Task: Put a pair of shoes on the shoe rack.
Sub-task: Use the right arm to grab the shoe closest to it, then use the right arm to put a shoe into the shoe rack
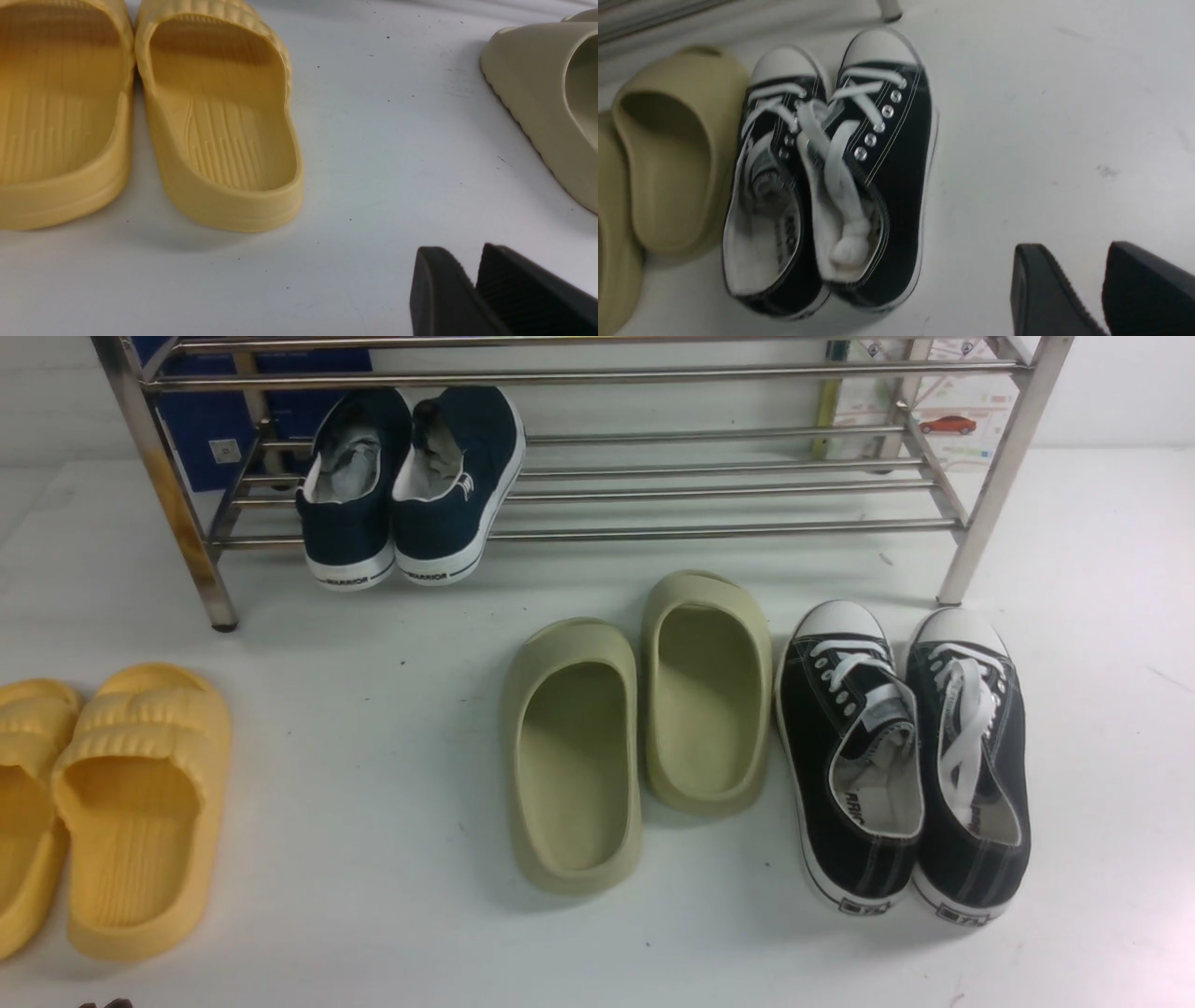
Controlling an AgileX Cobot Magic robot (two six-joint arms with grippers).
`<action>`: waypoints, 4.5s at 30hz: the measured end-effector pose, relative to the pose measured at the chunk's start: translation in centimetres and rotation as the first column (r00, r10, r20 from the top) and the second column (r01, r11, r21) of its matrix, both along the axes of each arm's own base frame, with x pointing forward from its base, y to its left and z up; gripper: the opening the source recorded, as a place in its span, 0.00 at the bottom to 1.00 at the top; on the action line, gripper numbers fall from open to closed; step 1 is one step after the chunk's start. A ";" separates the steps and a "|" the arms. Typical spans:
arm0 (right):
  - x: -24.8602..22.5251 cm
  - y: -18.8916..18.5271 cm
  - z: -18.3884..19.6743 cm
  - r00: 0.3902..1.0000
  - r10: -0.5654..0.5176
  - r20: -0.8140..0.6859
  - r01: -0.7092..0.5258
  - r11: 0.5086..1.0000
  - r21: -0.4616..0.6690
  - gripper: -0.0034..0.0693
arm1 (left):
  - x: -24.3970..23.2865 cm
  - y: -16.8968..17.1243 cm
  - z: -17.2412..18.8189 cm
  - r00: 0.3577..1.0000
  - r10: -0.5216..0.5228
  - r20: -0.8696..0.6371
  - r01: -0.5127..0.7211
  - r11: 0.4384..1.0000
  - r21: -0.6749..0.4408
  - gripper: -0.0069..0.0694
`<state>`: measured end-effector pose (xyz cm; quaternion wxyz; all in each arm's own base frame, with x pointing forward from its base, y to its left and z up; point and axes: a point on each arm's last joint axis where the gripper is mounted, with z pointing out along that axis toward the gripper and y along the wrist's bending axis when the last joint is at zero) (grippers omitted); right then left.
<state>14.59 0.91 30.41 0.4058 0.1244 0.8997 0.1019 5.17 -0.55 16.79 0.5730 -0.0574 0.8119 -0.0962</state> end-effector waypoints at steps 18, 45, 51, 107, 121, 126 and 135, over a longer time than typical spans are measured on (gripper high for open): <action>11.0 12.3 -1.9 0.727 0.603 -0.328 -0.637 0.771 0.008 0.75 | 0.0 0.0 0.0 1.000 0.000 0.000 0.000 1.000 0.000 0.30; 13.8 15.8 -3.6 0.646 0.631 -0.429 -0.741 0.654 -0.153 0.09 | 0.0 0.0 0.0 1.000 0.000 0.000 0.000 1.000 0.000 0.33; 14.8 16.3 0.2 0.669 0.671 -0.319 -0.740 0.639 -0.210 0.09 | 0.0 0.0 0.0 1.000 0.000 0.000 0.000 1.000 0.000 0.33; 32.7 18.1 -4.0 0.716 0.647 -0.262 -0.696 0.690 -0.199 0.36 | 0.0 0.0 0.0 1.000 0.000 0.000 0.000 1.000 0.001 0.38; 31.0 17.3 0.5 0.727 0.649 -0.225 -0.687 0.692 -0.222 0.52 | 0.0 0.0 0.0 1.000 0.000 0.000 0.000 1.000 0.001 0.39; 28.9 16.8 2.8 0.705 0.653 -0.276 -0.704 0.691 -0.163 0.51 | 0.0 0.0 0.0 1.000 0.000 0.000 0.000 1.000 0.001 0.40; 27.3 16.3 -1.8 0.636 0.619 -0.461 -0.715 0.697 -0.052 0.07 | 0.0 0.0 0.0 1.000 0.000 0.000 0.000 1.000 0.001 0.40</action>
